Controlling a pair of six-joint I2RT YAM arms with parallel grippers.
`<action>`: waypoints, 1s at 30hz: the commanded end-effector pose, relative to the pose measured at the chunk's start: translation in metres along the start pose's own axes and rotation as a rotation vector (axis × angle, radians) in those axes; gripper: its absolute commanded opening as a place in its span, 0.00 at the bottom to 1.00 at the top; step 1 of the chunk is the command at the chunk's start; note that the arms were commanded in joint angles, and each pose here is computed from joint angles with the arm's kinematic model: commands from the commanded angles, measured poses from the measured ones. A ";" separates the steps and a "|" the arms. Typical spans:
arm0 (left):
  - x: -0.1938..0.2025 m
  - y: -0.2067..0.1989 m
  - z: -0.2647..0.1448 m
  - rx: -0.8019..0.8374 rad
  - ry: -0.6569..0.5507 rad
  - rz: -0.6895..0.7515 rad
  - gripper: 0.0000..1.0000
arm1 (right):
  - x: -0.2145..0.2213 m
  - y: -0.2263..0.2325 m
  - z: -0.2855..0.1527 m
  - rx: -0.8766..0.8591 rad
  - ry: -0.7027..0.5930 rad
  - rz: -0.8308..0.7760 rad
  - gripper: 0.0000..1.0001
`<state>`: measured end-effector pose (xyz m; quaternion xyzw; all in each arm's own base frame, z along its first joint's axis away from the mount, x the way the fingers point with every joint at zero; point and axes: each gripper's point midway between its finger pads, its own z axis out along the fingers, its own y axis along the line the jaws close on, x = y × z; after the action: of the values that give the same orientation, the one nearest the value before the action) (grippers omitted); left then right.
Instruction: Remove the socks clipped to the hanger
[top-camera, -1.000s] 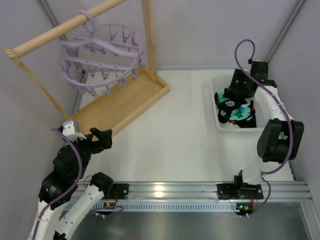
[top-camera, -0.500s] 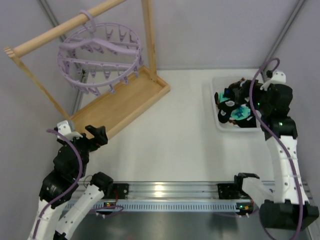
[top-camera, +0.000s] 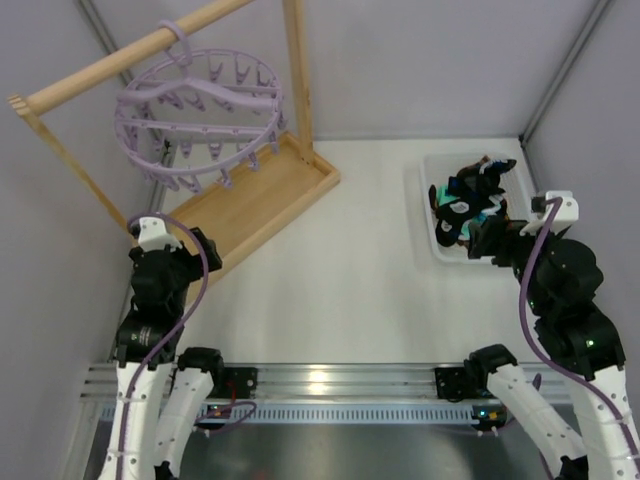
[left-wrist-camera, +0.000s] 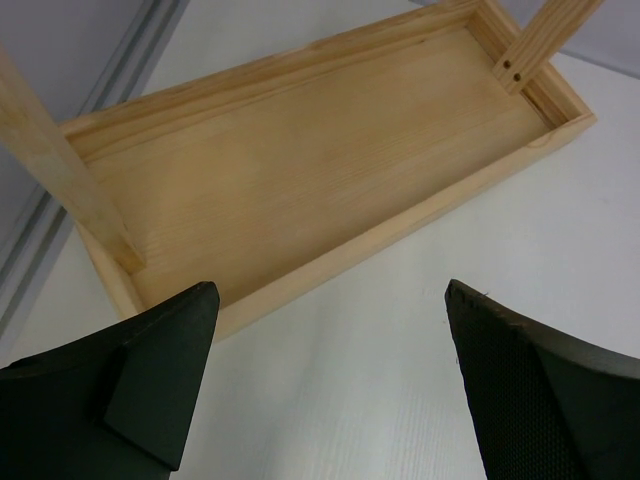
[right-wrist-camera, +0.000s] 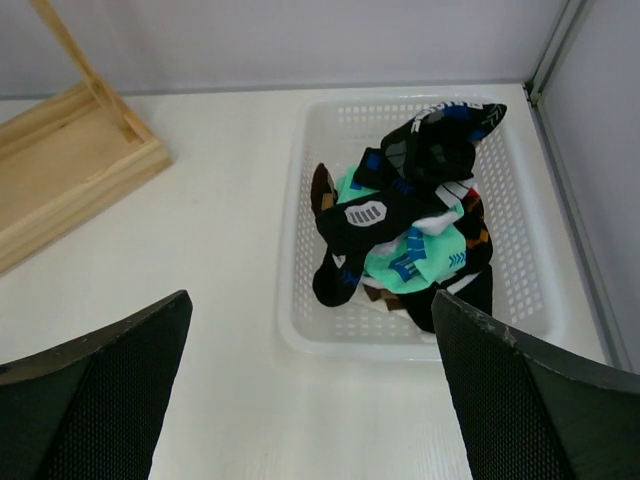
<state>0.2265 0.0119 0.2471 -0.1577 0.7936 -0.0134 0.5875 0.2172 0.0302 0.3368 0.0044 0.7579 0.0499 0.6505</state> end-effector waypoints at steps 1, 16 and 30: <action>-0.016 -0.021 -0.004 0.127 -0.075 0.017 0.98 | 0.015 -0.018 -0.022 0.080 0.022 -0.022 0.99; -0.005 -0.045 -0.029 0.300 -0.118 0.042 0.98 | 0.027 -0.049 -0.057 0.177 -0.054 -0.017 1.00; -0.005 -0.044 -0.031 0.299 -0.128 0.038 0.98 | 0.032 -0.041 -0.046 0.152 -0.013 -0.022 1.00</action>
<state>0.2063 -0.0330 0.2563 -0.0577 0.7674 -0.1061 0.6297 0.1670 -0.0151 0.3117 0.0565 0.7482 -0.0161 0.6609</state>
